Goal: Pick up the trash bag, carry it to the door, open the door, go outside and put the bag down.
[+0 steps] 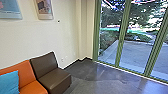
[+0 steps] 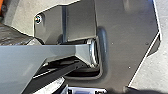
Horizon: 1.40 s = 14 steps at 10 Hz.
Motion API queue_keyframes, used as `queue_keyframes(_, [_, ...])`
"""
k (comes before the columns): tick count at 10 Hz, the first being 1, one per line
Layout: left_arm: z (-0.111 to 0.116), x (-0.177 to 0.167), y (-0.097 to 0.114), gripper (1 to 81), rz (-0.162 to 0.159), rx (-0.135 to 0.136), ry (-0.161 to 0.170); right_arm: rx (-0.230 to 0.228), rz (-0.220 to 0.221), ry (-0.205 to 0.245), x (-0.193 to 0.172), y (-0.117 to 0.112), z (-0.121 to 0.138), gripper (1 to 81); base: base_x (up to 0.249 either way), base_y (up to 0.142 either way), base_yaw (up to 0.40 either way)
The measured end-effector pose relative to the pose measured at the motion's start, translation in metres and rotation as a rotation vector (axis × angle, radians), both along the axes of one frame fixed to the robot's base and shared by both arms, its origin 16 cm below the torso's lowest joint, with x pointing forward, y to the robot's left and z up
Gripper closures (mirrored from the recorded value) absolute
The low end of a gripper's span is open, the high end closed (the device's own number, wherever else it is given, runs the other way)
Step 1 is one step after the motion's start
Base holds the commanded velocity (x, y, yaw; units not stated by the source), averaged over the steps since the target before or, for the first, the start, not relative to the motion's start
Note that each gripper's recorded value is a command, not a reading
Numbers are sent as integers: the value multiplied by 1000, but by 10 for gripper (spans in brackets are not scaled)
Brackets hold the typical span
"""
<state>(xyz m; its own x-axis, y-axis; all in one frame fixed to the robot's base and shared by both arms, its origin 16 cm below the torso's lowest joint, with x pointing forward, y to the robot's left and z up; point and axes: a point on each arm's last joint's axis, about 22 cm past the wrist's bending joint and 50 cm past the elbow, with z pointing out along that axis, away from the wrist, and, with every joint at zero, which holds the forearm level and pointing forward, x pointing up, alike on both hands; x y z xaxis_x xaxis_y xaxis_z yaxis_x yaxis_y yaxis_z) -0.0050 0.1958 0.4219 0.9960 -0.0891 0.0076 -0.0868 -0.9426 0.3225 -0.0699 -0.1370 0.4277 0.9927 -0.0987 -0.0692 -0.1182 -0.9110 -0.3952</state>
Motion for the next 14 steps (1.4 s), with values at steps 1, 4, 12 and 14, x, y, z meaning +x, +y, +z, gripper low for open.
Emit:
queue_keyframes(1, [0,0,0,811,-1,0,0,0,0,0,0,0,0,10,0,0,-271])
queue_keyframes(4, [0,0,0,811,-1,0,0,0,0,0,0,0,0,10,0,0,-278])
queue_keyframes(12, [0,0,0,811,-1,0,0,0,1,0,0,1,0,10,0,0,-282])
queue_keyframes(14, [0,0,-1,811,-1,-1,1,0,0,-1,1,1,0,10,0,0,-287])
